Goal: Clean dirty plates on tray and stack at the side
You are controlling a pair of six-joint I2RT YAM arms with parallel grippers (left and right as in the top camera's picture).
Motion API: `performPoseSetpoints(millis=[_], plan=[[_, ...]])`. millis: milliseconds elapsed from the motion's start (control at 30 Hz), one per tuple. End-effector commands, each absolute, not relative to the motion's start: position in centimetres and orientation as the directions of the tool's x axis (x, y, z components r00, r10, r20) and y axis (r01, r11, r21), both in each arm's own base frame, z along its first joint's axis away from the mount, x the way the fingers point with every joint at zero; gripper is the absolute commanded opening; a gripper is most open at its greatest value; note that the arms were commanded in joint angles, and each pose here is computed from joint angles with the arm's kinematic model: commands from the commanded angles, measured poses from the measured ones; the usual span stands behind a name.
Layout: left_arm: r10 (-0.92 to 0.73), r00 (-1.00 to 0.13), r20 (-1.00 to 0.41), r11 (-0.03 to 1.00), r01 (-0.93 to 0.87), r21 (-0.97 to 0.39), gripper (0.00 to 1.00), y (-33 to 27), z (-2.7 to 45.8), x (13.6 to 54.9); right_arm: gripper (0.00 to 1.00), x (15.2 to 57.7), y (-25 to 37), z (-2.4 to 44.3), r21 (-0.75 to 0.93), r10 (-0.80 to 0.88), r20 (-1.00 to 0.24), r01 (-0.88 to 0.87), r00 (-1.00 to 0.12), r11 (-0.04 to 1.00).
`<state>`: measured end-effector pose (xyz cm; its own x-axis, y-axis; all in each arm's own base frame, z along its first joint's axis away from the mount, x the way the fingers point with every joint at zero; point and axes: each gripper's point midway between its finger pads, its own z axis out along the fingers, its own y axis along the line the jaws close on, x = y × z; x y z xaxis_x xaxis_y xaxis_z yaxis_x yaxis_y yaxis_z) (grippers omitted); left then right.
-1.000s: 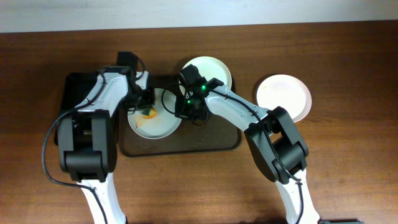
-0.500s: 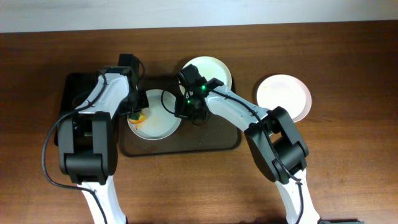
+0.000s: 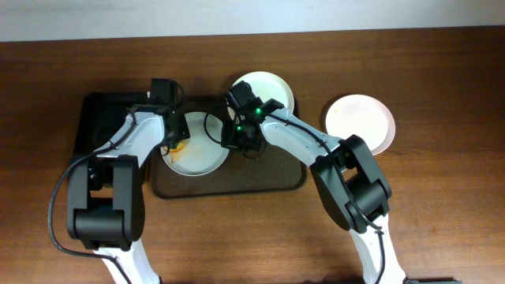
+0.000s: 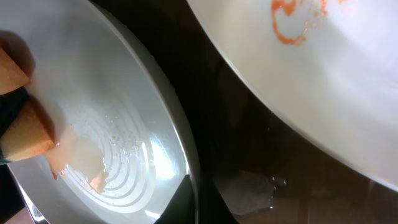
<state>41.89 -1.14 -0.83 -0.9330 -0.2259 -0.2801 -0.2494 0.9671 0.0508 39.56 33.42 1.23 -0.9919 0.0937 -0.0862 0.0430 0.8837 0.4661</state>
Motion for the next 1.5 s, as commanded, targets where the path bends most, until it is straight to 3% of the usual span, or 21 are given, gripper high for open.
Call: performPoseSetpoints(millis=[0, 200, 367, 700, 800, 1100, 1200, 1300, 1467], plan=[[-0.252, -0.951, 0.176, 0.966, -0.238, 0.100, 0.01, -1.5, -10.9, 29.0, 0.04, 40.1, 32.9, 0.7, 0.466, 0.108, -0.077, 0.060, -0.991, 0.883], [-0.252, -0.915, 0.314, 0.968, -0.243, 0.068, 0.01, -2.7, -10.1, 25.9, 0.04, 40.1, 33.0, 0.7, 0.473, 0.106, -0.075, 0.058, -0.992, 0.879], [-0.235, -0.914, 0.332, 0.972, -0.223, 0.075, 0.01, -3.1, -10.0, 25.4, 0.04, 40.2, 33.2, 0.8, 0.481, 0.105, -0.078, 0.055, -0.991, 0.875], [-0.034, -0.999, 0.027, 0.995, -0.032, 0.095, 0.01, -3.5, -11.4, 32.6, 0.04, 40.2, 33.2, 0.8, 0.481, 0.104, -0.077, 0.055, -0.992, 0.875], [-0.023, -1.000, -0.002, 0.989, -0.023, 0.147, 0.01, -2.6, -11.3, 33.2, 0.04, 40.2, 33.2, 0.8, 0.481, 0.104, -0.077, 0.055, -0.992, 0.875], [-0.032, -0.954, 0.297, 0.998, -0.015, 0.061, 0.01, -3.9, -10.3, 26.1, 0.04, 40.2, 33.2, 0.8, 0.482, 0.104, -0.078, 0.054, -0.992, 0.875], [-0.044, -0.944, 0.328, 0.999, -0.035, 0.033, 0.01, -4.4, -10.1, 25.4, 0.04, 40.2, 33.2, 0.8, 0.481, 0.104, -0.077, 0.054, -0.992, 0.875], [-0.041, -0.961, 0.274, 0.999, -0.037, 0.022, 0.01, -4.6, -10.5, 26.7, 0.04, 40.2, 33.2, 0.8, 0.481, 0.104, -0.077, 0.055, -0.992, 0.875], [0.043, -0.999, 0.030, 0.999, 0.042, -0.024, 0.01, -5.5, -11.5, 32.7, 0.04, 40.2, 33.2, 0.8, 0.481, 0.104, -0.077, 0.055, -0.992, 0.875]])
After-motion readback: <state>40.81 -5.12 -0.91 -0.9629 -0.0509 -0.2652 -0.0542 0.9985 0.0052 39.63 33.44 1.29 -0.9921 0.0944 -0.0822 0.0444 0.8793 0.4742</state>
